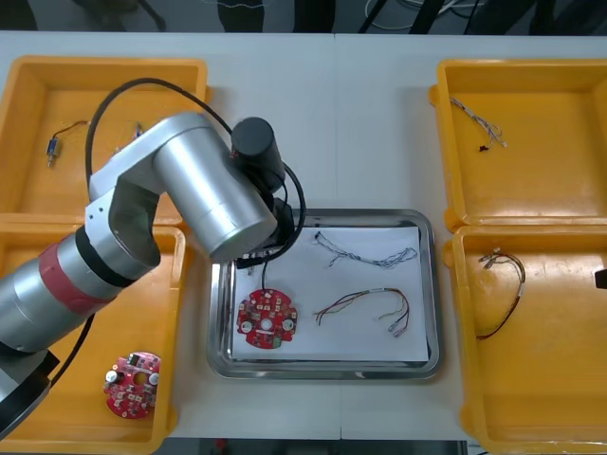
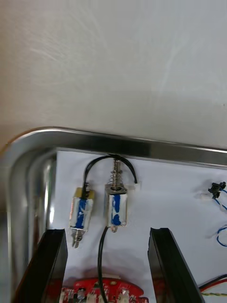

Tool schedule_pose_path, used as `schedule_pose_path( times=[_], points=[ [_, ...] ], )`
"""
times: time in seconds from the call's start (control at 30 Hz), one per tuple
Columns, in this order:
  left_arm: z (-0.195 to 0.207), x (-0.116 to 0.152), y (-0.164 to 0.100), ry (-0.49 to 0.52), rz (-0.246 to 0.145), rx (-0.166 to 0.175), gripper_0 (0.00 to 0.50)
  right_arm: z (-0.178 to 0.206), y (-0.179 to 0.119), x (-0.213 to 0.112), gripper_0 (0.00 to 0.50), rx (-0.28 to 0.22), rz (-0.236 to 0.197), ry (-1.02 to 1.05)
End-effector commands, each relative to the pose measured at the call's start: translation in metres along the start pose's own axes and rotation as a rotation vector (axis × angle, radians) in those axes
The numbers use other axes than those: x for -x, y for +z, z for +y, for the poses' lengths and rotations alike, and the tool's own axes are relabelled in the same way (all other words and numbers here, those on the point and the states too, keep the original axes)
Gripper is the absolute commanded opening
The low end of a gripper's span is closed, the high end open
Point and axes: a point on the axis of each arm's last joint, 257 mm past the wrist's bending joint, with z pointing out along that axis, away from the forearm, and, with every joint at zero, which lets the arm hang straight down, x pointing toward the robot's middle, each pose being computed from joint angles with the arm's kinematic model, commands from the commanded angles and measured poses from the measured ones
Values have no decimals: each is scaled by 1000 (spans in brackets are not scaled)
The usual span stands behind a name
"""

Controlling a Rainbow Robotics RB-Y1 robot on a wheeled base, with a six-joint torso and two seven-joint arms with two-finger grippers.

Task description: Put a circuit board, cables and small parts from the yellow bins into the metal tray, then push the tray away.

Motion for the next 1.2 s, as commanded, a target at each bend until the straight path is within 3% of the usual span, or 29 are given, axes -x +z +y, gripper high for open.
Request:
schedule_pose_path(
  times=[0.03,0.13,0.33,0.47,0.73,0.93,1.2],
  points=[
    [27,28,-28,-9,-8,-4,500,0,-5,-3,500,-12,11,-9],
    [41,40,-40,-11,-1,-7,500,2,-8,-3,500,-21,15,-48],
    [74,64,-68,-10,23,-23,500,24,-19,-3,500,15,44,-183],
    [103,73,-86,9,45,2,500,49,-29,0,500,37,44,-312],
    [140,101,-114,72,5,-20,500,107,-37,1,500,113,48,-548],
    [177,99,-122,110,18,-13,500,145,-33,-15,500,168,100,-713],
    [223,94,-126,169,26,16,500,198,-27,-21,500,199,86,-932]
  ],
)
